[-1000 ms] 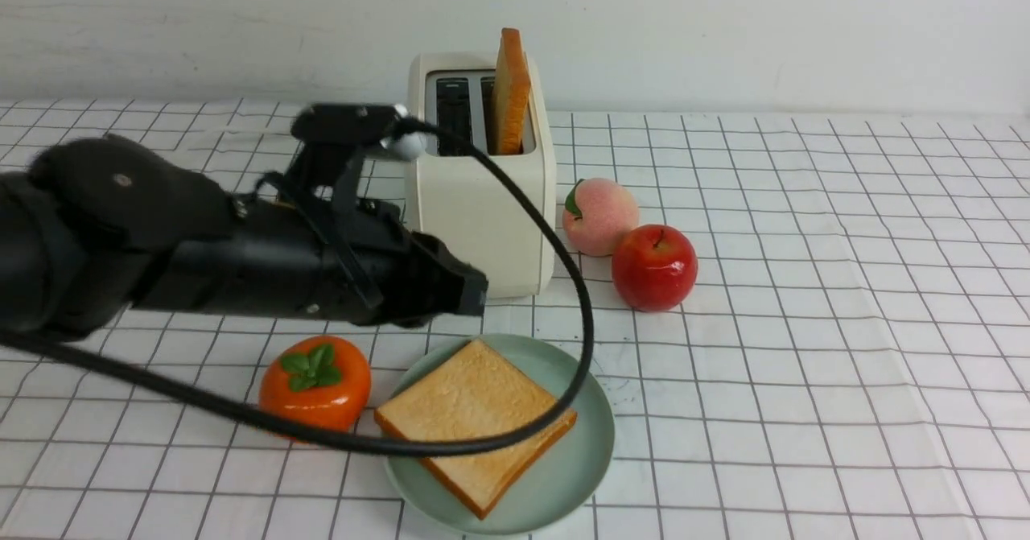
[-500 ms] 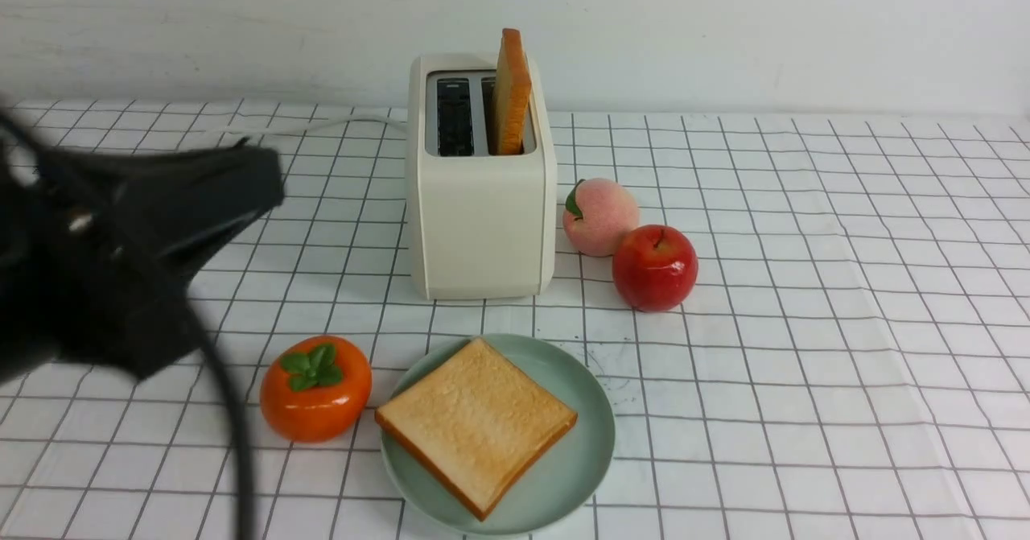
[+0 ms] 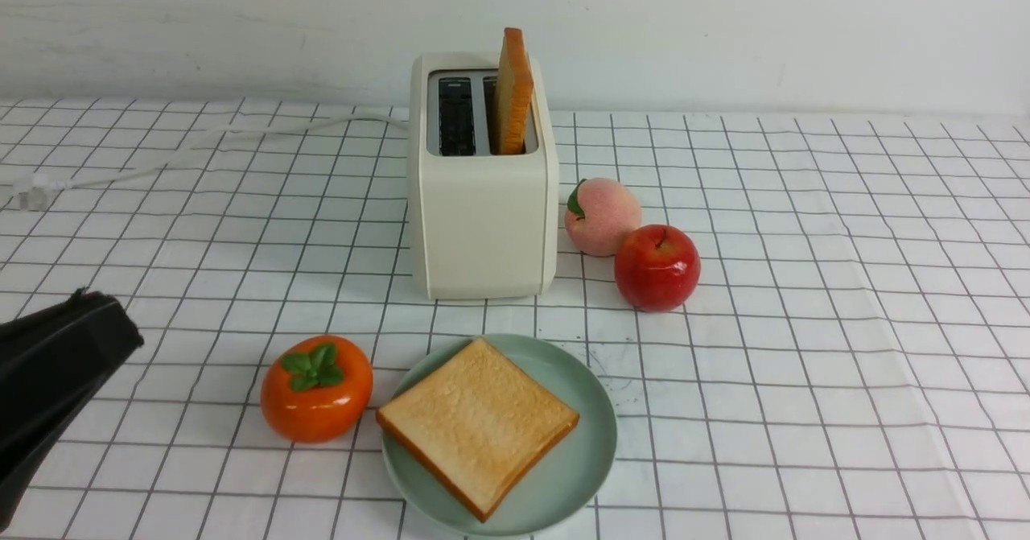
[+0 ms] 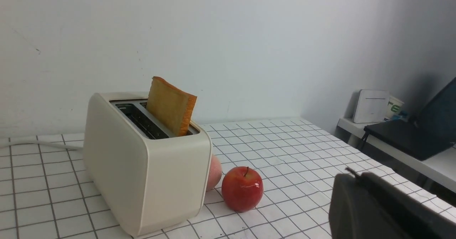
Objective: Take toasted bread from bread machine on white checkered table place on plate.
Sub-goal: 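Grasp the toast slice in the toaster and pull it up out of the slot with the right gripper, then place the held slice of bread on top of the slice on the plate with the right gripper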
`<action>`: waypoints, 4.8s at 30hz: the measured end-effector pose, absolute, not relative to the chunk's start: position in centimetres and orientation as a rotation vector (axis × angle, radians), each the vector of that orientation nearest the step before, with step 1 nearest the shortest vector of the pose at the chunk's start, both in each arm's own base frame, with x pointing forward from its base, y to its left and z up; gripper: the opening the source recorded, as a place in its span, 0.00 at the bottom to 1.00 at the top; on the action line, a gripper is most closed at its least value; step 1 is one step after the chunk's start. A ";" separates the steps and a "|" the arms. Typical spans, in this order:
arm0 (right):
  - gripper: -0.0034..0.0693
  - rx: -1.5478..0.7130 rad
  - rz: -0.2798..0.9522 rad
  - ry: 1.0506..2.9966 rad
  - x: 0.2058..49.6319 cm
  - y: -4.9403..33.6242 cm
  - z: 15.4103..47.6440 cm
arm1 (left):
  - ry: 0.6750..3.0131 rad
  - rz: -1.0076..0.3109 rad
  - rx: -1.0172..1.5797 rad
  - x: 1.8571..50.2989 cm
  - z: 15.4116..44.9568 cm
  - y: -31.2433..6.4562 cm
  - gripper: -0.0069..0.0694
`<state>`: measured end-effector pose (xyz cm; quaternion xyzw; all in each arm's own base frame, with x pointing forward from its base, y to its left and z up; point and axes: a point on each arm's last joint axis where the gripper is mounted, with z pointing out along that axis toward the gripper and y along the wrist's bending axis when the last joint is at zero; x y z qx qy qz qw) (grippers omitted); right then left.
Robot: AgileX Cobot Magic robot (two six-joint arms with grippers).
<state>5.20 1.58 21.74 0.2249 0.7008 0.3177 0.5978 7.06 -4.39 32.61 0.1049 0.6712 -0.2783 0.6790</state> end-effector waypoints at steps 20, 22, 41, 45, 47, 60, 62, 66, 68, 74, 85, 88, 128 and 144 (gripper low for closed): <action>0.09 -0.431 0.531 2.585 25.2 12.3 38.0 | 1.528 -0.692 0.231 6.9 32.5 -4.7 0.07; 0.09 -0.460 0.491 2.557 27.5 14.6 38.9 | 1.529 -0.692 0.232 6.9 32.5 -4.7 0.07; 0.83 -0.313 0.532 2.338 44.1 25.7 36.1 | 1.529 -0.689 0.239 6.9 32.5 -4.7 0.07; 0.80 -0.278 0.452 2.312 45.3 25.5 35.0 | 1.532 -0.693 0.245 6.8 32.4 -4.8 0.07; 0.76 -0.270 0.452 2.278 45.7 25.7 34.8 | 1.533 -0.694 0.247 6.8 32.4 -4.8 0.07; 0.51 -0.259 0.476 2.234 47.7 26.8 31.7 | 1.540 -0.702 0.259 6.8 32.4 -4.9 0.08; 0.42 -0.259 0.476 2.235 47.7 26.8 31.7 | 1.540 -0.702 0.260 6.8 32.4 -4.9 0.08; 0.25 -0.258 0.476 2.234 47.7 26.8 31.7 | 1.540 -0.702 0.260 6.8 32.4 -4.9 0.08; 0.20 -0.258 0.478 2.228 47.7 26.8 31.8 | 1.540 -0.702 0.260 6.8 32.4 -4.9 0.08; 0.20 -0.256 0.488 2.185 47.2 26.5 33.9 | 1.540 -0.702 0.260 6.8 32.4 -4.9 0.08; 0.20 -0.325 0.523 2.096 39.7 22.7 45.9 | 1.540 -0.702 0.260 6.8 32.4 -4.9 0.09; 0.20 -0.347 0.555 2.049 37.4 21.7 48.7 | 1.540 -0.702 0.260 6.8 32.4 -4.9 0.09; 0.20 -0.159 1.279 2.339 31.5 20.8 22.5 | 1.542 -0.704 0.265 6.7 32.3 -4.9 0.12; 0.30 -0.167 1.242 2.437 32.6 19.8 19.3 | 1.552 -0.715 0.281 6.6 32.2 -5.1 0.13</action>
